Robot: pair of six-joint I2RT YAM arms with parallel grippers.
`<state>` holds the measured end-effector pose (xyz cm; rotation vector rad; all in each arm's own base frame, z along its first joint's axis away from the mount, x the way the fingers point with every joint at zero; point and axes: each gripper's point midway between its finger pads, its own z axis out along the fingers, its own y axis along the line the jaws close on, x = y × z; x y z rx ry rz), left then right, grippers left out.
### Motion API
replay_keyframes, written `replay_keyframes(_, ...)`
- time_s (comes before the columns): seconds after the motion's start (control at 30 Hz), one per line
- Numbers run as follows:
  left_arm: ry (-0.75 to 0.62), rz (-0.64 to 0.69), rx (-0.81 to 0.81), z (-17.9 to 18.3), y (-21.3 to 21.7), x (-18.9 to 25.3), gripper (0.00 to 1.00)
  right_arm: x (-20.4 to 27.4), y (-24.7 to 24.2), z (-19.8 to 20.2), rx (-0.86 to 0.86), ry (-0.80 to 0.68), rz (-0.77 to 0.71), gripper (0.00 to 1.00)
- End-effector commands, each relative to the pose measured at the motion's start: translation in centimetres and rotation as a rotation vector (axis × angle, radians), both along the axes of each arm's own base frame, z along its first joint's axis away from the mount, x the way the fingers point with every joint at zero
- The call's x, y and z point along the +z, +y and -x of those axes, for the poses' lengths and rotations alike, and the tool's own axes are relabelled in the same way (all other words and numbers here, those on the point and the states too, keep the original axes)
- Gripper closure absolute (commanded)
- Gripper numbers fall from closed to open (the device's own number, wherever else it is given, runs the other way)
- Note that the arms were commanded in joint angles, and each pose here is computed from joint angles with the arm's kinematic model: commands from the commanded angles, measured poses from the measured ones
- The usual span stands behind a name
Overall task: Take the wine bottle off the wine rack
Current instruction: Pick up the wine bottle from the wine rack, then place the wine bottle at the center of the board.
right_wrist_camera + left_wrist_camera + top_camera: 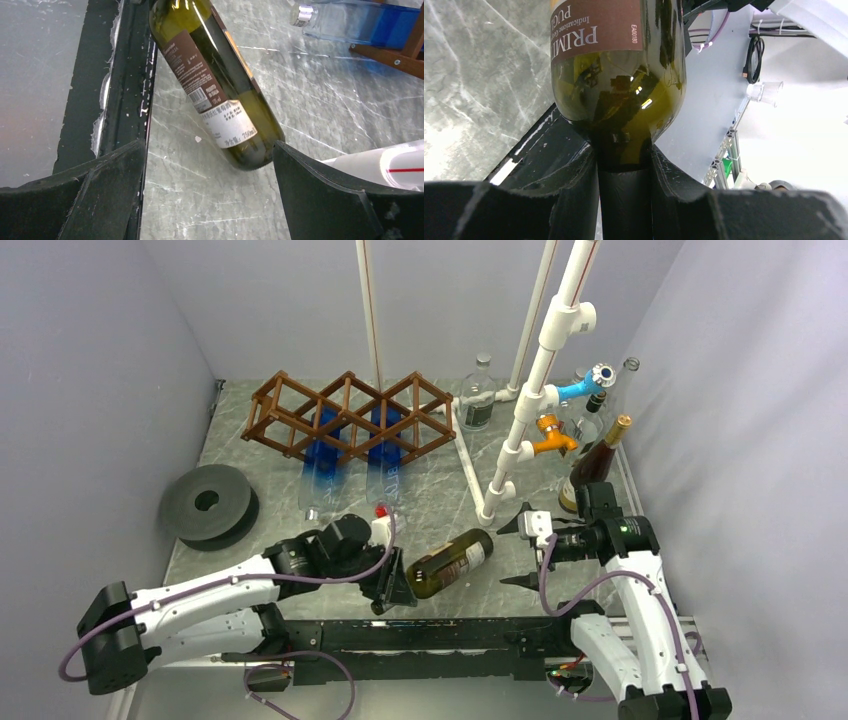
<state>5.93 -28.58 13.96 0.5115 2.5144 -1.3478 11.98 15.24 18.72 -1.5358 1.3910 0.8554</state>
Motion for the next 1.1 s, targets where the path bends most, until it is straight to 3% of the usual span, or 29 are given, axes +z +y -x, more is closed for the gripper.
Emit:
replay_keyframes(0.0, -0.122, 0.242, -0.112, -0.3, -3.9, 7.1, 1.00, 0.0, 0.7, -0.3, 0.041, -0.044, -0.024, 0.01)
replay_keyframes(1.07, 0.026, 0.201, -0.280, -0.6, -10.6, 6.4, 1.00, -6.3, 3.3, -0.4, 0.151, -0.106, 0.164, 0.01)
